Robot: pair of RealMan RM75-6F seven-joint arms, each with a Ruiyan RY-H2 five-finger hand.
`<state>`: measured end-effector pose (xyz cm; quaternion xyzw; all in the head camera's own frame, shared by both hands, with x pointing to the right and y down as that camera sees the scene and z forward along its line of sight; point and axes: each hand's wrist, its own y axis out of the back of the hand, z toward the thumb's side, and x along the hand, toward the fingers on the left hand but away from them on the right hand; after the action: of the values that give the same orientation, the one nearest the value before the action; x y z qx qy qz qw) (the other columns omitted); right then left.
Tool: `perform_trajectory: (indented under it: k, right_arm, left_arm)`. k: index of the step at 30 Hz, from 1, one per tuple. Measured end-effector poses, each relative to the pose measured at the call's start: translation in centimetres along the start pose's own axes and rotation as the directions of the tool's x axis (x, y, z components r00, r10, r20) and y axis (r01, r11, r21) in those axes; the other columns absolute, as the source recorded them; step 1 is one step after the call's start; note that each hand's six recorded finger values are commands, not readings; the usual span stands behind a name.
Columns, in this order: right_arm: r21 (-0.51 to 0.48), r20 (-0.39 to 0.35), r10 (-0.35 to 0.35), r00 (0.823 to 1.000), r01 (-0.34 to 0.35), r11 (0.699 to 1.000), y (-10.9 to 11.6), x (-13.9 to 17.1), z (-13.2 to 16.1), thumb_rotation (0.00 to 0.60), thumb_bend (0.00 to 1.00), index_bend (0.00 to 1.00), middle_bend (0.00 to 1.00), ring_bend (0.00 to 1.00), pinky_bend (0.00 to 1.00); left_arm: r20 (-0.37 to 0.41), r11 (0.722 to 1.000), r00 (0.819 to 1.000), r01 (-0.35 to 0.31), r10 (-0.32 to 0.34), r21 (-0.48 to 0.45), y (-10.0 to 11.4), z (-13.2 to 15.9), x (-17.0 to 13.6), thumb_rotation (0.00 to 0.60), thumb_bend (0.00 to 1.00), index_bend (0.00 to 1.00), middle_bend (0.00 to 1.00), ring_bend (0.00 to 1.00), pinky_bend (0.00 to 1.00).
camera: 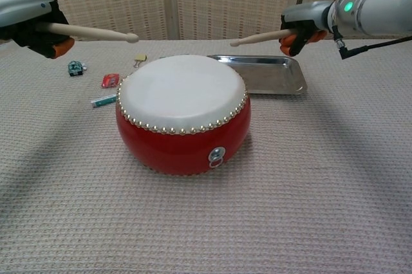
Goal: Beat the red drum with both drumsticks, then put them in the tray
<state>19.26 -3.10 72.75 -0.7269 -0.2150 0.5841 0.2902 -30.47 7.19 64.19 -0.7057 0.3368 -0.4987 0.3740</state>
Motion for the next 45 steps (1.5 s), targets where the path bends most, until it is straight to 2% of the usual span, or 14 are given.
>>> perform_trajectory:
  k: [4,6,11,14,19,25,32,40,45]
  right_arm:
    - [0.006,0.015,0.016,1.000,-0.016,1.000,-0.8,-1.5,0.3,0.600,0.67,1.00,0.92,0.83,0.98]
    - [0.001,0.023,0.016,1.000,-0.016,1.000,-0.9,-2.2,0.5,0.600,0.64,0.96,0.88,0.77,0.94]
    - [-0.010,0.043,0.017,0.999,-0.017,1.000,-1.0,-3.6,0.9,0.600,0.57,0.78,0.74,0.61,0.76]
    - [-0.008,0.051,0.020,0.998,-0.020,1.000,-1.2,-4.4,1.4,0.600,0.55,0.70,0.68,0.55,0.68]
    - [-0.004,0.061,0.021,0.998,-0.021,1.000,-1.2,-5.3,2.1,0.600,0.47,0.48,0.51,0.37,0.52]
    - [-0.005,0.067,0.024,0.997,-0.024,1.000,-1.1,-6.1,3.1,0.600,0.37,0.26,0.35,0.20,0.39]
    - [-0.014,0.068,0.031,0.997,-0.030,0.999,-1.0,-6.6,4.0,0.600,0.26,0.11,0.23,0.09,0.30]
    - [-0.027,0.072,0.025,0.997,-0.023,0.999,-0.6,-6.7,3.9,0.600,0.25,0.09,0.21,0.08,0.29]
    - [-0.055,0.062,0.009,0.998,-0.006,0.998,0.4,-6.5,3.7,0.600,0.25,0.09,0.21,0.08,0.29]
  left_arm:
    - [0.001,1.000,1.000,-0.002,0.002,-0.002,0.1,-0.1,-0.1,0.600,0.70,1.00,1.00,1.00,1.00]
    - [0.002,1.000,1.000,-0.003,0.003,-0.003,0.1,-0.1,-0.2,0.600,0.70,1.00,1.00,1.00,1.00]
    - [0.001,1.000,1.000,-0.006,0.006,-0.005,0.3,-0.3,-0.4,0.600,0.70,1.00,1.00,1.00,1.00]
    - [-0.001,1.000,1.000,-0.008,0.008,-0.012,0.5,-0.4,-0.6,0.600,0.70,1.00,1.00,1.00,1.00]
    - [-0.002,1.000,1.000,-0.009,0.009,-0.013,0.6,-0.7,-0.9,0.600,0.70,1.00,1.00,1.00,1.00]
    - [0.000,1.000,1.000,-0.015,0.015,-0.018,0.8,-0.7,-1.1,0.600,0.70,1.00,1.00,1.00,1.00]
    - [0.004,1.000,1.000,-0.019,0.019,-0.020,0.9,-0.7,-1.2,0.600,0.70,1.00,1.00,1.00,1.00]
    - [0.005,1.000,1.000,-0.019,0.019,-0.017,0.8,-0.7,-1.2,0.600,0.70,1.00,1.00,1.00,1.00]
    - [0.016,0.999,0.999,-0.028,0.028,-0.018,1.0,-0.4,-1.1,0.600,0.70,1.00,1.00,1.00,1.00]
